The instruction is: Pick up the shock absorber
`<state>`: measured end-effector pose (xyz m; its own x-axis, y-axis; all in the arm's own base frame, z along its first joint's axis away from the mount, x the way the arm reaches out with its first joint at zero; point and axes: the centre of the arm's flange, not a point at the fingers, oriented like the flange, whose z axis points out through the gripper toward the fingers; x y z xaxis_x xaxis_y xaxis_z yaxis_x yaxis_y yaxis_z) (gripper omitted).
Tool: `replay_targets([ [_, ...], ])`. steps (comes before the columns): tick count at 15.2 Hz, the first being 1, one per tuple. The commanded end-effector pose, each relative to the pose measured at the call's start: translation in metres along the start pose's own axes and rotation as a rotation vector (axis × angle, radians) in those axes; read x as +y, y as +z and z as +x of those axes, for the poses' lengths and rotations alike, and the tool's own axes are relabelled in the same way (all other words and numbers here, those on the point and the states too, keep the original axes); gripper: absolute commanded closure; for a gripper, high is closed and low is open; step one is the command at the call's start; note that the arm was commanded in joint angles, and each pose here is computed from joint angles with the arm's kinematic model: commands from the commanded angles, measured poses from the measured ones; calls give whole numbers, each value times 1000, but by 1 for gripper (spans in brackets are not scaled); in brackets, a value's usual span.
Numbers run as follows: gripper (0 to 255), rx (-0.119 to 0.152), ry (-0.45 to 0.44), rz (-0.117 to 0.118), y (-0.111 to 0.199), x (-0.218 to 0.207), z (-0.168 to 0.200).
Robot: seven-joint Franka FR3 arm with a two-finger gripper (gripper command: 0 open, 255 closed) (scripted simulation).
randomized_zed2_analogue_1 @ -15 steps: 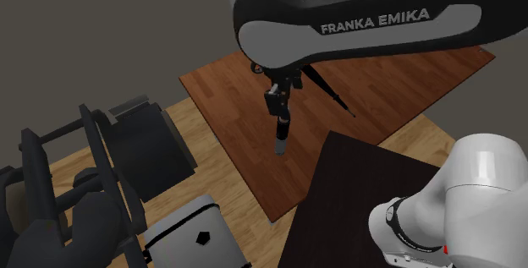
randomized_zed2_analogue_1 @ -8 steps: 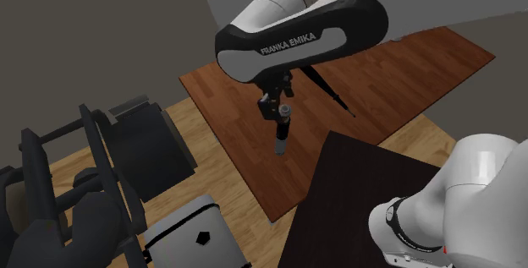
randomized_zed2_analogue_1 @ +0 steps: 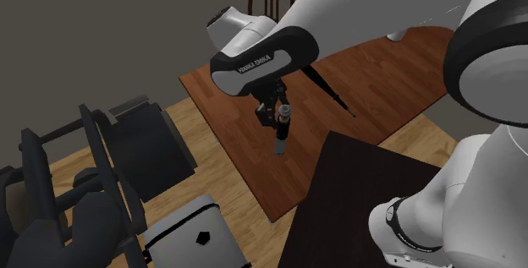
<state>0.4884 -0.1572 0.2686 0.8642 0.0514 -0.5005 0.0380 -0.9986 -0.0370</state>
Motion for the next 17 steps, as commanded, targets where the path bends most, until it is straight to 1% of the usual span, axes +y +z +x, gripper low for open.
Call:
replay_targets([
  [1,0,-1,0,0,9,0,7],
  [4,0,-1,0,0,23,1,15],
  [6,0,-1,0,0,25,1,16],
  [7,255,-1,0,0,25,1,16],
  [16,255,-1,0,0,25,1,16],
  [17,255,-1,0,0,21,0,14],
])
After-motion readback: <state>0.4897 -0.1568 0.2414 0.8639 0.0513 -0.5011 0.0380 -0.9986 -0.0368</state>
